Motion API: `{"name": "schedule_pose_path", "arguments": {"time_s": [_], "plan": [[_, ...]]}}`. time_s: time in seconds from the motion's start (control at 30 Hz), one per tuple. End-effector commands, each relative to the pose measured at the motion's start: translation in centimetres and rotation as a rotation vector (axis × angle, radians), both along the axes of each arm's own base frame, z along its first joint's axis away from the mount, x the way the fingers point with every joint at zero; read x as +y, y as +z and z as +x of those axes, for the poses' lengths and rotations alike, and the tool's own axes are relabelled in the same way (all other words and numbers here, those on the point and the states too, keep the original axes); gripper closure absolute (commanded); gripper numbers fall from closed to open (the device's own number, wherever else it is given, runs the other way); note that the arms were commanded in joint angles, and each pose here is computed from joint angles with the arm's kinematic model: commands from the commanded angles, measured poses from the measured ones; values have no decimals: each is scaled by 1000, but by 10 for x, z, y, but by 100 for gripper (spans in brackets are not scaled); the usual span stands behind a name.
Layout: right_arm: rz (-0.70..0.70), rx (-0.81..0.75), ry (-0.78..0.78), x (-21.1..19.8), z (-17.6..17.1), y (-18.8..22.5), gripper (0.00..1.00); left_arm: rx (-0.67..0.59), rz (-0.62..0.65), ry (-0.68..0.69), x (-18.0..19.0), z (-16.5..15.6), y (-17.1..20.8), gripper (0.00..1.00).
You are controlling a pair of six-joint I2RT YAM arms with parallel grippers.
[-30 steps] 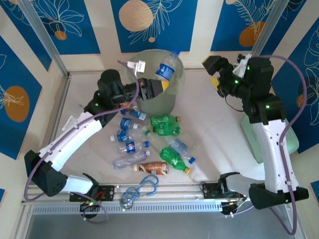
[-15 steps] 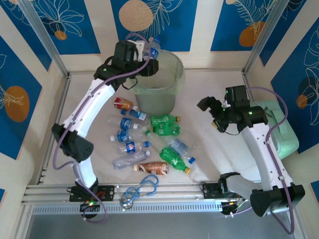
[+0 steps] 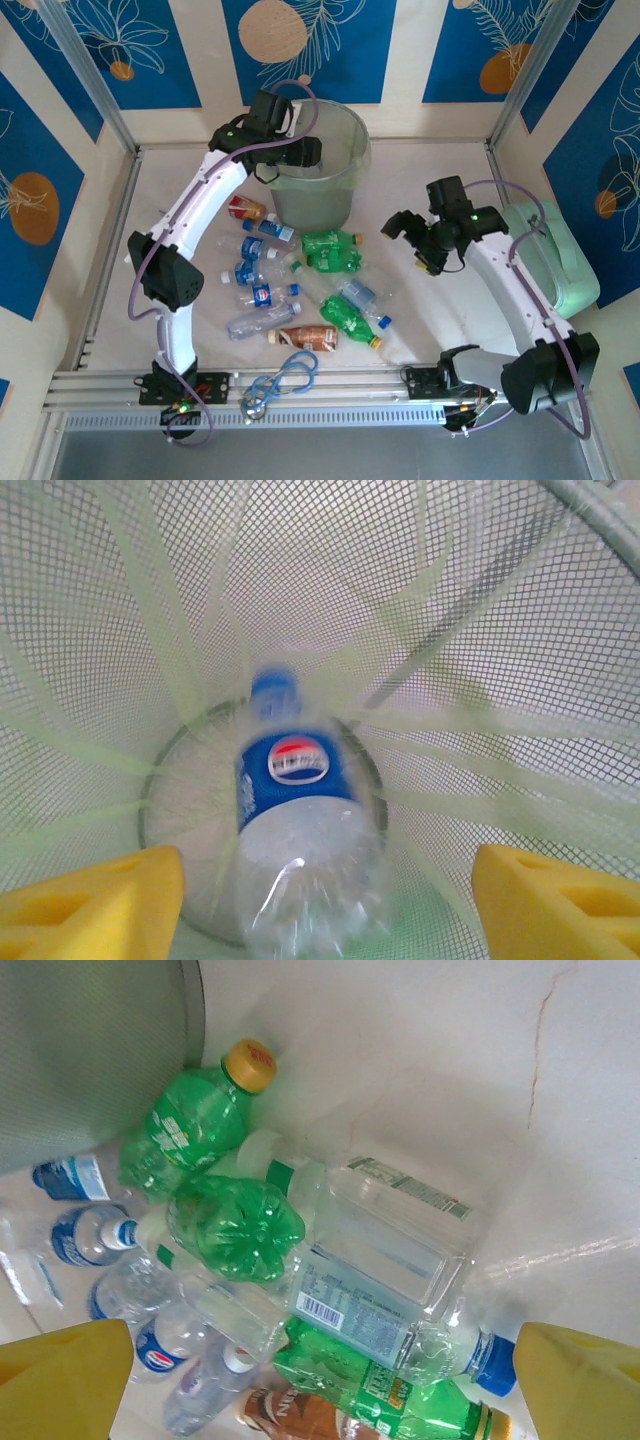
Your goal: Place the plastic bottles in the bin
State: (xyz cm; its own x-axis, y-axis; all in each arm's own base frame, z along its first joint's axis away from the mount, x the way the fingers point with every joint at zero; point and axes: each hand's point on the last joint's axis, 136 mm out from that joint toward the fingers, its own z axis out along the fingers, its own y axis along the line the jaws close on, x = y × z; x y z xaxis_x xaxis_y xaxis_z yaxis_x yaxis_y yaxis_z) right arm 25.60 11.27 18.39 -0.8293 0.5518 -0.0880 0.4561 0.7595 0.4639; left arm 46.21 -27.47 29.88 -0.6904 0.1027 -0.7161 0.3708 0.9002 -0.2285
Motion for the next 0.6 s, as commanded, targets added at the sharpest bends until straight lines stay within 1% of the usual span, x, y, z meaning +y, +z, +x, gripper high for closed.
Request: {"name": "schedule_pose_path", "arguments": {"time_s": [0.0, 0.17, 0.27, 0.33, 0.43, 0.57], "plan": [[-50, 22, 89, 10, -5, -10, 2, -55, -38, -18, -3, -4, 28, 22], [30, -37, 213, 42, 0, -11, 5, -86, -72, -20, -2, -11, 49, 20], [47, -45, 237, 45, 3, -16, 7, -120, -110, -25, 2, -22, 70, 22], [26, -25, 245, 42, 2, -26, 7, -151, -153, -24, 6, -34, 84, 22], [-50, 47, 255, 31, -4, -46, 7, -183, -252, -30, 11, -58, 102, 23], [-144, 131, 280, 23, -14, -70, 6, -186, -407, -84, 13, -97, 104, 23]]}}
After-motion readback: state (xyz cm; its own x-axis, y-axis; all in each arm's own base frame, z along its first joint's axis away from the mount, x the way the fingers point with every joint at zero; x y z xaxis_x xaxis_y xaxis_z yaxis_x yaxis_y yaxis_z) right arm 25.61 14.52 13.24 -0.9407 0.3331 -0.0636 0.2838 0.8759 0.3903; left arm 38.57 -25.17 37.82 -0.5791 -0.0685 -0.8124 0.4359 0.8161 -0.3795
